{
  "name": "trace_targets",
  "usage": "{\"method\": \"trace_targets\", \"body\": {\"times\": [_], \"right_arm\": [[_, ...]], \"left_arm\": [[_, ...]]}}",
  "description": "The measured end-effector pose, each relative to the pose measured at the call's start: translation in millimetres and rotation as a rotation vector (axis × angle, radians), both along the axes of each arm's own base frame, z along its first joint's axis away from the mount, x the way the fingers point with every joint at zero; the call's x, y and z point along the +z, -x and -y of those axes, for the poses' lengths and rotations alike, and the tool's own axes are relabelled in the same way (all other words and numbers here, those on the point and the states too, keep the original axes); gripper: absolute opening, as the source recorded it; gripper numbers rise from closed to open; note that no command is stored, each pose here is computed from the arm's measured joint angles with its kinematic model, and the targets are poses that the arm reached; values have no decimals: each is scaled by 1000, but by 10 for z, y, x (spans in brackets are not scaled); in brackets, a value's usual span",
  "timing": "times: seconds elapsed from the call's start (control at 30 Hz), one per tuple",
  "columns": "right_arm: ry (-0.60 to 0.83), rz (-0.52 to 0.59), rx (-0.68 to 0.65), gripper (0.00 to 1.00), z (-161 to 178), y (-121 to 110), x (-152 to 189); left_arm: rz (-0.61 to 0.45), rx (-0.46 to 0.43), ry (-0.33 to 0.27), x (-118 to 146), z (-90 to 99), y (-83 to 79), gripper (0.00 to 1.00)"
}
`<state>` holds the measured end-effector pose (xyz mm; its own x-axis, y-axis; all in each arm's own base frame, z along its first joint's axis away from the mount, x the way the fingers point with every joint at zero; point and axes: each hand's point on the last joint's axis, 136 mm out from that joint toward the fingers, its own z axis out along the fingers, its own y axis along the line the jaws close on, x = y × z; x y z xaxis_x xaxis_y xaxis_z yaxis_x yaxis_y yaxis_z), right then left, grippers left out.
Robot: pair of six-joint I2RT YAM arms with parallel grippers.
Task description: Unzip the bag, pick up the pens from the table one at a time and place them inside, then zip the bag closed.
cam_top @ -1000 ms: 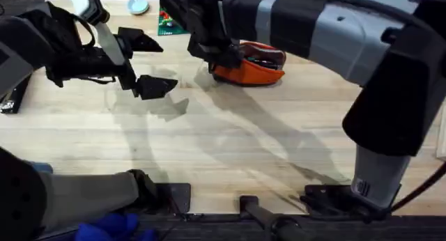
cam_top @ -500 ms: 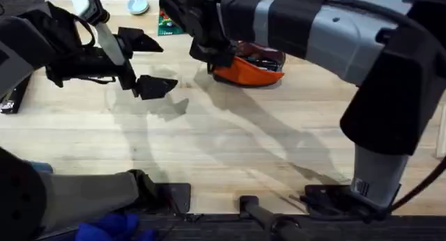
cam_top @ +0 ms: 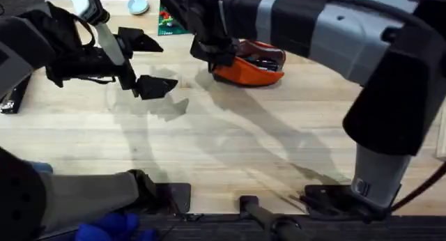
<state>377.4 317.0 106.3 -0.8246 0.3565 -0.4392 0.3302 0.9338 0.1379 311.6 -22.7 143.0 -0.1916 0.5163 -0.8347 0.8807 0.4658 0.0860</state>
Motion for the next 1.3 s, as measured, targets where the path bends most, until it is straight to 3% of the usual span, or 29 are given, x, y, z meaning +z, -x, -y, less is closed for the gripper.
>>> {"method": "trace_targets", "body": {"times": [0.4, 1.3], "right_arm": [[-92, 83, -25, 33, 147, -37, 630], [-64, 65, -10, 32, 205, 15, 636]], "left_arm": [[0, 0, 0, 0, -1, 0, 993], [-5, 3, -14, -20, -16, 0, 993]]}}
